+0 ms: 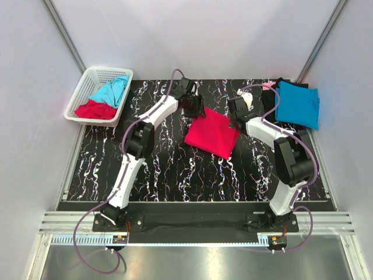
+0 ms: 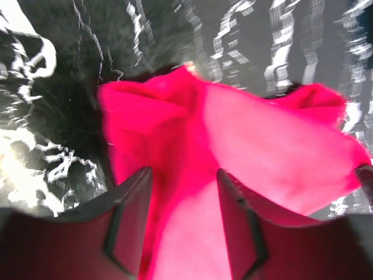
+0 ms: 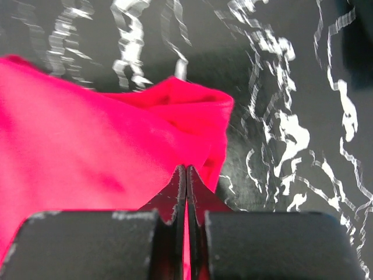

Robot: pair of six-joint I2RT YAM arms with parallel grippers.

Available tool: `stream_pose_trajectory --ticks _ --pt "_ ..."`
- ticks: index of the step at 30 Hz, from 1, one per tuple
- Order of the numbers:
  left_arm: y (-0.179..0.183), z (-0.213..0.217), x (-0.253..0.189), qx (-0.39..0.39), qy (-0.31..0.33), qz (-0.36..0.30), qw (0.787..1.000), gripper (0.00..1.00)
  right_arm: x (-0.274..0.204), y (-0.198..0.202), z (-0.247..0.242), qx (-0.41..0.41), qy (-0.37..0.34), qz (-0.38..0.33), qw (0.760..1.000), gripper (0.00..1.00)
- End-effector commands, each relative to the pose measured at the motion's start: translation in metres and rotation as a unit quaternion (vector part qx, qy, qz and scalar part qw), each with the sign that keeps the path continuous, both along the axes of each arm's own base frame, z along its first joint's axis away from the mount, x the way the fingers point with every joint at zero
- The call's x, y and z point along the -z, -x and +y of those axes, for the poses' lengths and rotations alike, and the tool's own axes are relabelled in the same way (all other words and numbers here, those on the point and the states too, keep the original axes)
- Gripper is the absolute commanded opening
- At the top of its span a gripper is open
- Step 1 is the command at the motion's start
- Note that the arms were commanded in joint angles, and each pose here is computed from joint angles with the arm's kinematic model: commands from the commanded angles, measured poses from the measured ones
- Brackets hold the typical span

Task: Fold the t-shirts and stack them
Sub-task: Fold the tshirt

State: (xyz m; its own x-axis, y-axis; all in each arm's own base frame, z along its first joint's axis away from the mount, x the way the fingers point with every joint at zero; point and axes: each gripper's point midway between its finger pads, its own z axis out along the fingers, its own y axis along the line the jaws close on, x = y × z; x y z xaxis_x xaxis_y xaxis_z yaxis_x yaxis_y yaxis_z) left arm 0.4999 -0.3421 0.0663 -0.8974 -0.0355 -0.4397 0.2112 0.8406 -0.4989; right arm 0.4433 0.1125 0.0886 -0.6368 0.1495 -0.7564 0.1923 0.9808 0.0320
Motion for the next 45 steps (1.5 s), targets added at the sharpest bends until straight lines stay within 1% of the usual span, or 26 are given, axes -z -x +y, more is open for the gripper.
stream_pose_trajectory --ticks 1,2,3,5,6,7,9,10,11,12,14,15,16,18,19,20,22,24,25,27,28,29,30,34,39,45 --pt "-0.004 -0.009 -0.002 0.025 0.023 -0.001 0.999 0.58 -0.012 -0.012 -0.015 0.092 -0.004 -0.034 0.995 0.0" --pt "-0.004 -0.009 -0.001 0.026 0.024 0.0 0.999 0.59 -0.01 -0.01 -0.02 0.108 0.003 -0.034 0.994 0.0" --pt "-0.004 -0.008 0.003 0.024 0.022 0.002 0.999 0.69 -0.007 -0.009 -0.022 0.118 0.001 -0.033 0.992 0.0" --pt "-0.003 -0.005 0.005 0.022 0.016 0.003 1.0 0.83 0.001 -0.006 -0.024 0.13 0.0 -0.027 0.991 0.0" --pt "-0.003 -0.002 0.004 0.019 0.012 0.001 1.0 0.98 0.005 -0.005 -0.025 0.133 0.001 -0.023 0.991 0.0" --pt "-0.001 0.001 0.008 0.016 0.004 0.002 1.0 0.99 0.007 -0.003 -0.026 0.141 0.001 -0.016 0.99 0.0" --pt "-0.002 0.007 -0.005 0.012 0.003 -0.009 1.0 0.99 0.016 -0.002 -0.026 0.144 0.006 -0.006 0.99 0.0" --pt "0.0 0.012 -0.001 0.007 -0.003 -0.004 1.0 0.99 0.016 -0.002 -0.026 0.147 0.007 0.0 0.989 0.0" --pt "0.0 0.015 -0.006 0.003 -0.006 -0.009 1.0 0.99 0.023 -0.003 -0.023 0.14 0.008 0.01 0.99 0.0" --pt "-0.001 0.018 -0.019 0.001 -0.002 -0.02 1.0 0.99 0.024 -0.004 -0.022 0.137 0.008 0.014 0.99 0.02" --pt "0.002 0.024 -0.024 -0.004 -0.007 -0.025 1.0 0.99 0.025 -0.009 -0.015 0.119 0.005 0.024 0.993 0.24" --pt "0.006 0.027 -0.036 -0.003 -0.006 -0.033 0.999 0.99 0.023 -0.011 -0.014 0.117 0.005 0.024 0.993 0.43" --pt "0.007 0.028 -0.041 -0.005 -0.006 -0.039 0.999 0.99 0.02 -0.012 -0.013 0.115 0.004 0.023 0.993 0.49" --pt "0.014 0.031 -0.054 -0.002 -0.002 -0.047 0.999 0.99 0.005 -0.014 -0.011 0.111 -0.004 0.009 0.994 0.56" --pt "0.015 0.03 -0.059 0.001 0.006 -0.054 0.999 0.99 -0.001 -0.013 -0.012 0.108 -0.005 0.005 0.994 0.65" --pt "0.017 0.029 -0.065 0.004 0.011 -0.058 0.998 0.99 -0.012 -0.014 -0.012 0.107 -0.009 -0.007 0.994 0.67" --pt "0.021 0.032 -0.074 -0.001 0.015 -0.063 0.998 0.99 -0.024 -0.014 -0.01 0.097 -0.011 -0.017 0.995 0.68" --pt "0.028 0.038 -0.067 -0.014 0.006 -0.05 0.999 0.99 -0.036 -0.013 -0.008 0.084 -0.019 -0.024 0.996 0.68" --pt "0.03 0.04 -0.074 -0.017 0.008 -0.056 0.998 0.99 -0.038 -0.011 -0.007 0.079 -0.017 -0.023 0.996 0.67" --pt "0.037 0.041 -0.068 -0.018 0.01 -0.049 0.999 0.99 -0.047 -0.008 -0.005 0.066 -0.025 -0.029 0.997 0.67" --pt "0.041 0.04 -0.073 -0.015 0.019 -0.05 0.998 0.99 -0.05 -0.006 -0.001 0.056 -0.035 -0.029 0.997 0.67" --pt "0.044 0.038 -0.075 -0.013 0.027 -0.05 0.998 0.99 -0.05 -0.005 0.002 0.047 -0.041 -0.027 0.998 0.63" --pt "0.047 0.035 -0.075 -0.01 0.036 -0.048 0.998 0.99 -0.051 -0.003 0.006 0.035 -0.046 -0.023 0.998 0.62" --pt "0.06 0.017 -0.081 0.013 0.058 -0.035 0.998 0.99 -0.052 0.004 0.034 -0.027 -0.098 -0.004 0.995 0.6" --pt "0.078 0.004 -0.063 0.0 0.04 0.017 0.999 0.98 -0.035 0.014 0.053 -0.062 -0.131 0.038 0.989 0.6" --pt "0.096 -0.019 -0.041 0.009 0.029 0.051 0.998 0.97 0.013 0.028 0.067 -0.079 -0.156 0.109 0.979 0.56"
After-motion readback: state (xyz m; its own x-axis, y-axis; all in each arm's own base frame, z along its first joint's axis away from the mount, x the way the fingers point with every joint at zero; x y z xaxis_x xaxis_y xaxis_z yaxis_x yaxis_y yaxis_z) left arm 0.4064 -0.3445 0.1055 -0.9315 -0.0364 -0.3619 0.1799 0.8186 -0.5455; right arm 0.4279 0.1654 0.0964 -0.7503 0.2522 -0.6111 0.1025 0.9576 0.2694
